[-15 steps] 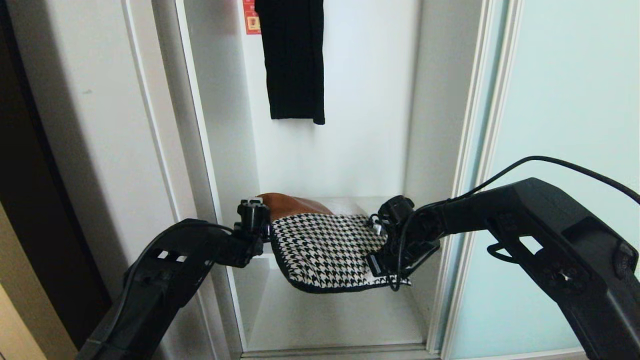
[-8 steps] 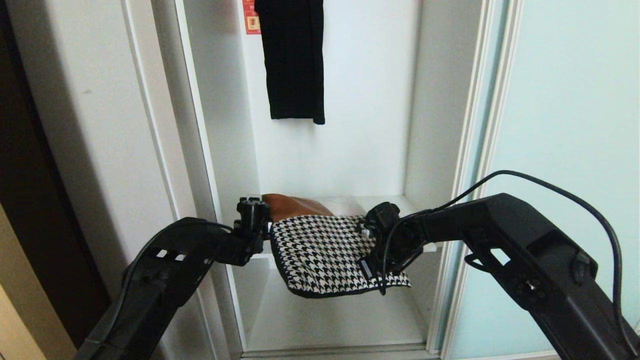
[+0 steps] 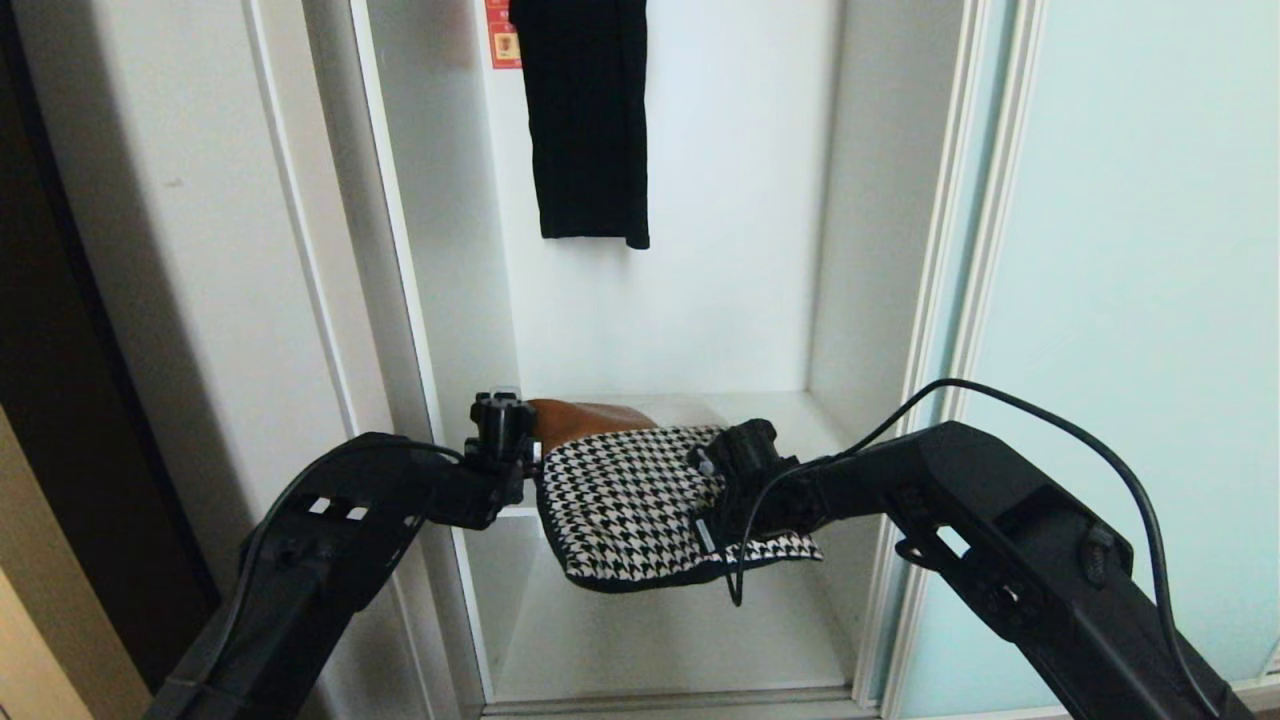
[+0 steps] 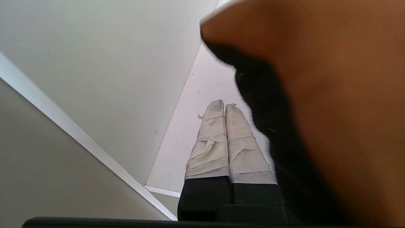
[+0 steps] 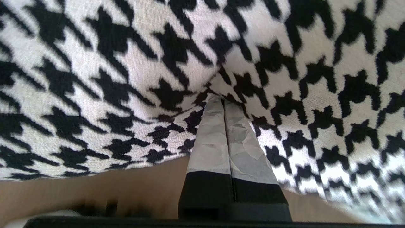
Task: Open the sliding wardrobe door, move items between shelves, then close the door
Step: Place the pillow on the higher shelf
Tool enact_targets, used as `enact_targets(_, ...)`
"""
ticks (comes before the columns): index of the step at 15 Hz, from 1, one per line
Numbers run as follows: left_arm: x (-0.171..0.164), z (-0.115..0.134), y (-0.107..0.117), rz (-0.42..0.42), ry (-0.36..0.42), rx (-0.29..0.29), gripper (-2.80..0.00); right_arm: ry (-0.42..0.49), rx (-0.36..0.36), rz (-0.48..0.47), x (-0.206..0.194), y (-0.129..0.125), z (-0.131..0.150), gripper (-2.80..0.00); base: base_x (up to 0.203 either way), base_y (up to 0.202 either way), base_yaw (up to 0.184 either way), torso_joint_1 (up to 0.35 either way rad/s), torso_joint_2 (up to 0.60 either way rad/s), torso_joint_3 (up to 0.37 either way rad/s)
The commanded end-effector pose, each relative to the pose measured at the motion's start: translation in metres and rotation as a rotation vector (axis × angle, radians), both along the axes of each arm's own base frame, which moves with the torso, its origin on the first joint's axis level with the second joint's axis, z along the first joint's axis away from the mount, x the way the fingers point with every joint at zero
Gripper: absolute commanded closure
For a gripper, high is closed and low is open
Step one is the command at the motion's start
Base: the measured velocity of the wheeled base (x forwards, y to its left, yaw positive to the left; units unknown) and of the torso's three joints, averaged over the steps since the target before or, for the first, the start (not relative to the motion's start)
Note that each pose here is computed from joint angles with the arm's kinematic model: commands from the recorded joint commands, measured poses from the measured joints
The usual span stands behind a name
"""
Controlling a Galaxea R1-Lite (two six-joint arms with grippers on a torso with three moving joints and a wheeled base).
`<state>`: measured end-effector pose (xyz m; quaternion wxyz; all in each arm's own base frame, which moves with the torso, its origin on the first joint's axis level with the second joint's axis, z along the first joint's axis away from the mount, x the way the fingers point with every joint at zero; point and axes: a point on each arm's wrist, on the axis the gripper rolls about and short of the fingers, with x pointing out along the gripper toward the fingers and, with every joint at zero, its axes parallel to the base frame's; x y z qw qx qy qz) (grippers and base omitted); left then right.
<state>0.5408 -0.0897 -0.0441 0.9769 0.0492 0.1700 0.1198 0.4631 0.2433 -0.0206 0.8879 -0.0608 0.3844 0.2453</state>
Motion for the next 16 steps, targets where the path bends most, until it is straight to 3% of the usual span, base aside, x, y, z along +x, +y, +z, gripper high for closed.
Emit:
enact_targets(1,0.002,0.009,0.006,0.022,-0.027,-0.016,0.00,-0.077,0.045,0.006,0.004,0.008,-0.004,0.00,0.000,0.000,0.000,0.000,0.00,0.000)
enact_targets(6,0.001,0.065,0.020,0.075,-0.137,-0.086,0.00,-0.109,0.098,-0.006,0.005,0.011,0.014,0.00,0.000,0.000,0.000,0.000,0.00,0.000)
enact_targets(10,-0.029,0.122,0.020,0.065,-0.187,-0.111,0.00,-0.106,0.122,-0.028,0.006,0.009,0.020,0.00,0.000,0.000,0.000,0.000,0.00,0.000)
enact_targets(12,-0.055,0.141,0.007,-0.005,-0.157,-0.148,0.00,-0.107,0.126,-0.028,0.007,0.008,0.020,0.00,0.000,0.000,0.000,0.000,0.00,0.000)
enact_targets(14,-0.086,0.168,-0.004,-0.137,-0.075,-0.249,0.00,-0.107,0.133,-0.027,0.008,0.006,0.020,0.00,0.000,0.000,0.000,0.000,0.00,0.000)
enact_targets(16,-0.113,0.179,-0.011,-0.379,0.165,-0.436,0.00,-0.102,0.144,-0.017,0.008,0.006,0.019,0.00,0.000,0.000,0.000,0.000,0.00,0.000)
